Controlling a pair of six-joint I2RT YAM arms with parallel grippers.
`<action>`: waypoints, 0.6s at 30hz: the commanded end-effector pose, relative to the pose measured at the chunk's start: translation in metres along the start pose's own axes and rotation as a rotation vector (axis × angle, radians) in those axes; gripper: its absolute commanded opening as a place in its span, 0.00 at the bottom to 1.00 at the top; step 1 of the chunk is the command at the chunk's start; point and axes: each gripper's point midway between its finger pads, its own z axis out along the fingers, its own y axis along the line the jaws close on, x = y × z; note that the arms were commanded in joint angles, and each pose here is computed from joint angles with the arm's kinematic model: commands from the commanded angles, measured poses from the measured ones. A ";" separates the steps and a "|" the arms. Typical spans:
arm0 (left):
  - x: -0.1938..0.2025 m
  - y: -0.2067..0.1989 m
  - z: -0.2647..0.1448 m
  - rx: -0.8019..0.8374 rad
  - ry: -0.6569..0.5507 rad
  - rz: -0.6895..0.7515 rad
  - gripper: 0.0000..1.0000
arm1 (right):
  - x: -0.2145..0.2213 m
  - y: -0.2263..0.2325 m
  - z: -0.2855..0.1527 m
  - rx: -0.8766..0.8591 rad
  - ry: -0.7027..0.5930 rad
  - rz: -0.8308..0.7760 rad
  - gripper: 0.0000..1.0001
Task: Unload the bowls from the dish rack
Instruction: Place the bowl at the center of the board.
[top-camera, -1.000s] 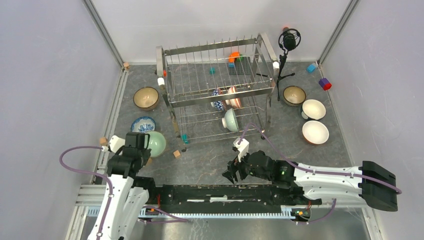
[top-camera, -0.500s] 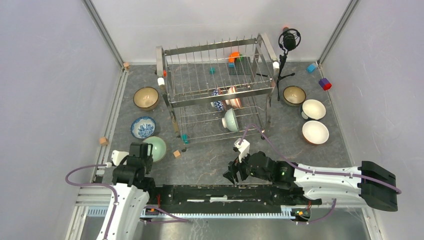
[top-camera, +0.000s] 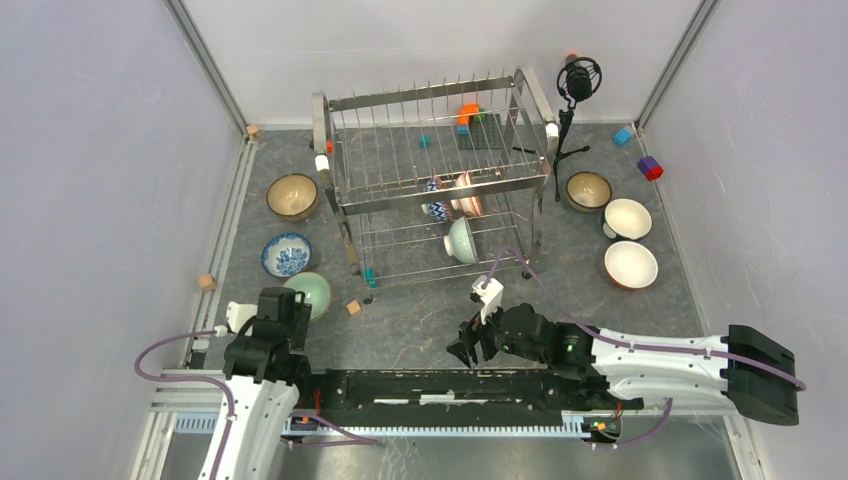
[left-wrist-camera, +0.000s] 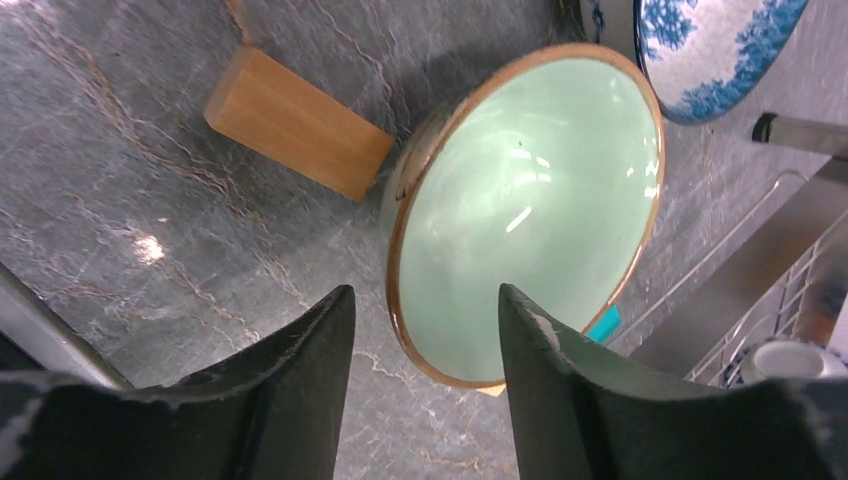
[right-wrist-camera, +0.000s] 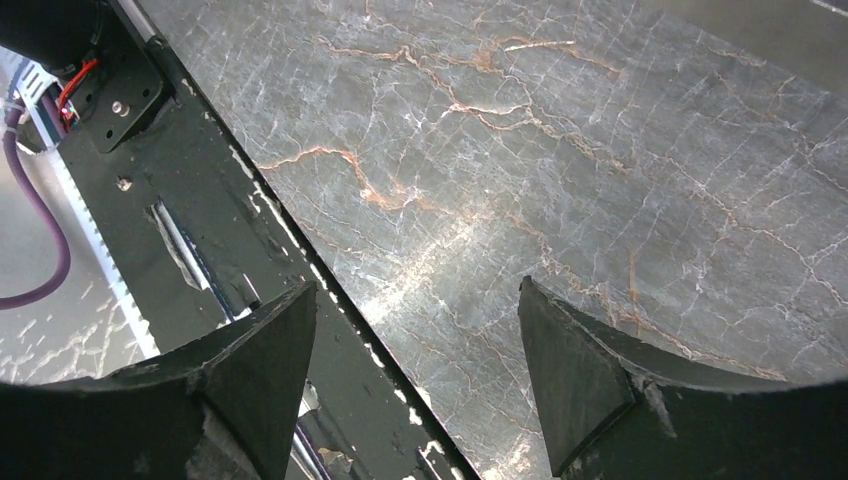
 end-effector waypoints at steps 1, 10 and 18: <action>0.009 -0.011 -0.010 0.059 0.063 -0.023 0.64 | -0.010 0.003 -0.003 -0.007 -0.043 0.002 0.79; 0.010 -0.043 -0.049 0.212 0.137 0.170 0.87 | -0.025 0.008 -0.008 -0.018 -0.069 -0.021 0.79; -0.024 -0.094 -0.100 0.416 0.015 0.321 0.98 | -0.039 -0.007 -0.015 0.069 -0.095 -0.084 0.80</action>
